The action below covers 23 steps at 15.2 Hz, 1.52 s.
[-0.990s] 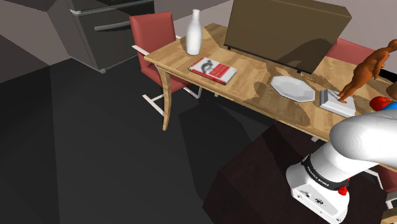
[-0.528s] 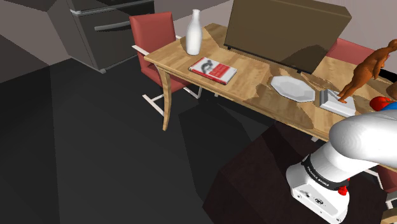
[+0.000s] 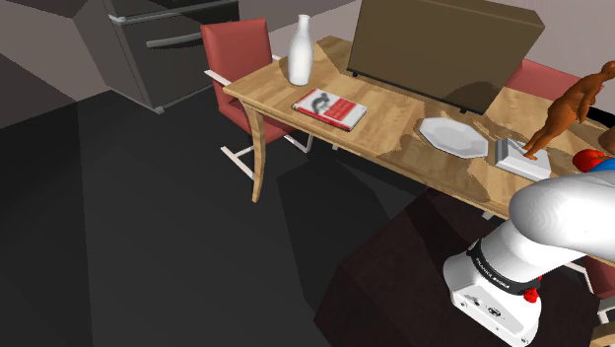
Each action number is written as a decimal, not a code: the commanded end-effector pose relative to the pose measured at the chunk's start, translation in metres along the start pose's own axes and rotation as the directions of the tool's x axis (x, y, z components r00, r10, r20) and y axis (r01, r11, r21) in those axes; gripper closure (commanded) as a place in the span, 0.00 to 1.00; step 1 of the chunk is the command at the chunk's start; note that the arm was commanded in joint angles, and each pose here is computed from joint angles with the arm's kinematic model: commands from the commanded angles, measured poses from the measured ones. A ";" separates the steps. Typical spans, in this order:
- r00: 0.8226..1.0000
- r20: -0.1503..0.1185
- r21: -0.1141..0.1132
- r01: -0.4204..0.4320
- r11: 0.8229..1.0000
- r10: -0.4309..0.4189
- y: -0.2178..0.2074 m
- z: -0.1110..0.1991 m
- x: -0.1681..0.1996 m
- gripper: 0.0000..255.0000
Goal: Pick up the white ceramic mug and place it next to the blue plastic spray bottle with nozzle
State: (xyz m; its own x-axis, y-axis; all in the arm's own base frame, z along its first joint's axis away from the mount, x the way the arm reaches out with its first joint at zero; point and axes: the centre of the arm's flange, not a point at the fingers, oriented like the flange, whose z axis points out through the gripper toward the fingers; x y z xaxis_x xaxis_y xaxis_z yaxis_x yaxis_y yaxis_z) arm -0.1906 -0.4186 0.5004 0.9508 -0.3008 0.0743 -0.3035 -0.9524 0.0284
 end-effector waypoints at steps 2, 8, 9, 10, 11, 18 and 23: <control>1.000 0.000 0.000 0.000 1.000 0.000 -0.001 0.016 0.000 1.00; 1.000 0.000 0.000 0.000 1.000 0.000 -0.002 0.047 -0.003 1.00; 1.000 0.000 0.000 0.000 1.000 0.000 -0.002 0.053 -0.003 1.00; 1.000 0.000 0.000 0.000 1.000 0.000 -0.002 0.058 -0.004 1.00; 1.000 0.000 0.000 0.000 1.000 0.000 -0.002 0.063 -0.004 1.00; 1.000 0.000 0.000 0.000 1.000 0.000 -0.003 0.100 -0.007 1.00; 1.000 0.000 0.000 0.000 1.000 0.000 -0.004 0.126 -0.009 1.00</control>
State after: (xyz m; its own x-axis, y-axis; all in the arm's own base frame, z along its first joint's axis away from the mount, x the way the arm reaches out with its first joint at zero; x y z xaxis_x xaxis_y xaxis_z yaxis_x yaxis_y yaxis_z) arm -0.1907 -0.4187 0.3800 0.9507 -0.3009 0.0744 -0.3037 -0.9524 0.0285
